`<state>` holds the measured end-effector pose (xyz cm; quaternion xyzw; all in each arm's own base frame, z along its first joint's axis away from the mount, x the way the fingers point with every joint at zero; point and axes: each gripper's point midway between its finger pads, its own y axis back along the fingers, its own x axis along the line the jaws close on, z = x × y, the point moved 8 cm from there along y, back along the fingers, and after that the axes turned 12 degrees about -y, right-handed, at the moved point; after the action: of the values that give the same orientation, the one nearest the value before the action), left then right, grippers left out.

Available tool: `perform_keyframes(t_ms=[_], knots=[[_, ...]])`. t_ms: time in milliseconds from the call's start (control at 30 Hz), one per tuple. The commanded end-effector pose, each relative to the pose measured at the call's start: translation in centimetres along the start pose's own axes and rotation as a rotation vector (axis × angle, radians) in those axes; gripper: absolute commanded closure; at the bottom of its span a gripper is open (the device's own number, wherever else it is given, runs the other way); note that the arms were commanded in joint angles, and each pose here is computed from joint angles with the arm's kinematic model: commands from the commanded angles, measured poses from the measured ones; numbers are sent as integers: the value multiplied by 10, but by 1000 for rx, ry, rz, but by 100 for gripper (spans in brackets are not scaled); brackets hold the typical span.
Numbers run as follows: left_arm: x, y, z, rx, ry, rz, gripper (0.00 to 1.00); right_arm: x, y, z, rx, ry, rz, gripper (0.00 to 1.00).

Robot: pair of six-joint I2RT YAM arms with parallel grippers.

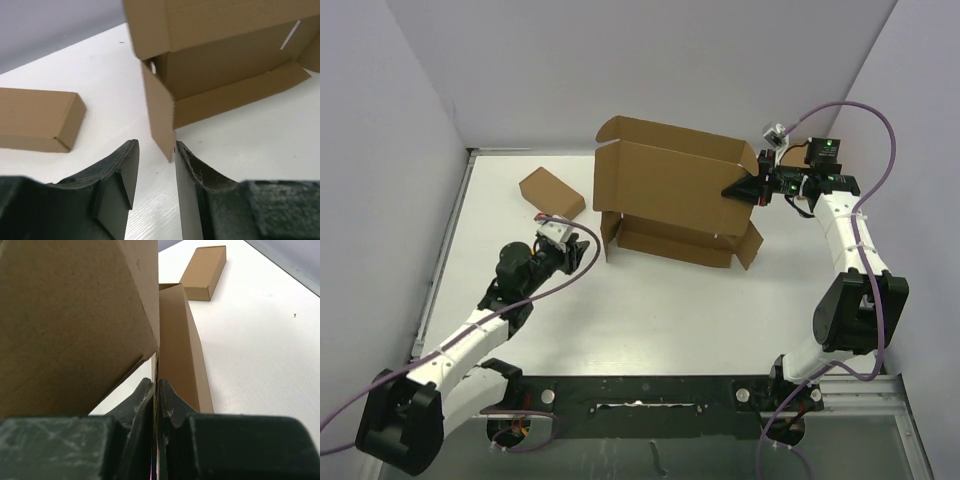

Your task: Fold the paper box

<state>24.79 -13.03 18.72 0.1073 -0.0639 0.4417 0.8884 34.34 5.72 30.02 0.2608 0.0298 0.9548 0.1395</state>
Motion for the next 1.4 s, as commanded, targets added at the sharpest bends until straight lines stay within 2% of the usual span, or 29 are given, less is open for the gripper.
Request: perform_keyframes(t_ms=[0, 133, 233, 367, 433, 767, 967, 1367], knots=[[23, 13, 18, -33, 31, 62, 66, 10, 4, 7, -10, 50, 3, 100], [38, 2, 14, -52, 82, 0, 67, 8, 4, 6, -9, 43, 3, 100], [43, -17, 6, -101, 56, -45, 65, 7, 3, 5, -6, 35, 3, 100], [48, -44, -7, -192, -27, -76, 51, 6, 3, 6, -6, 33, 3, 100], [49, -60, -16, -217, -47, -96, 48, 7, 3, 7, -8, 35, 2, 100], [50, -102, -40, -255, -94, -144, 46, 8, 2, 8, -13, 29, 12, 100], [40, -110, -47, -338, -85, -222, 45, 8, 2, 8, -15, 24, 12, 100], [30, -128, -47, -349, -85, -252, 44, 5, 0, 5, -19, 0, 28, 100]])
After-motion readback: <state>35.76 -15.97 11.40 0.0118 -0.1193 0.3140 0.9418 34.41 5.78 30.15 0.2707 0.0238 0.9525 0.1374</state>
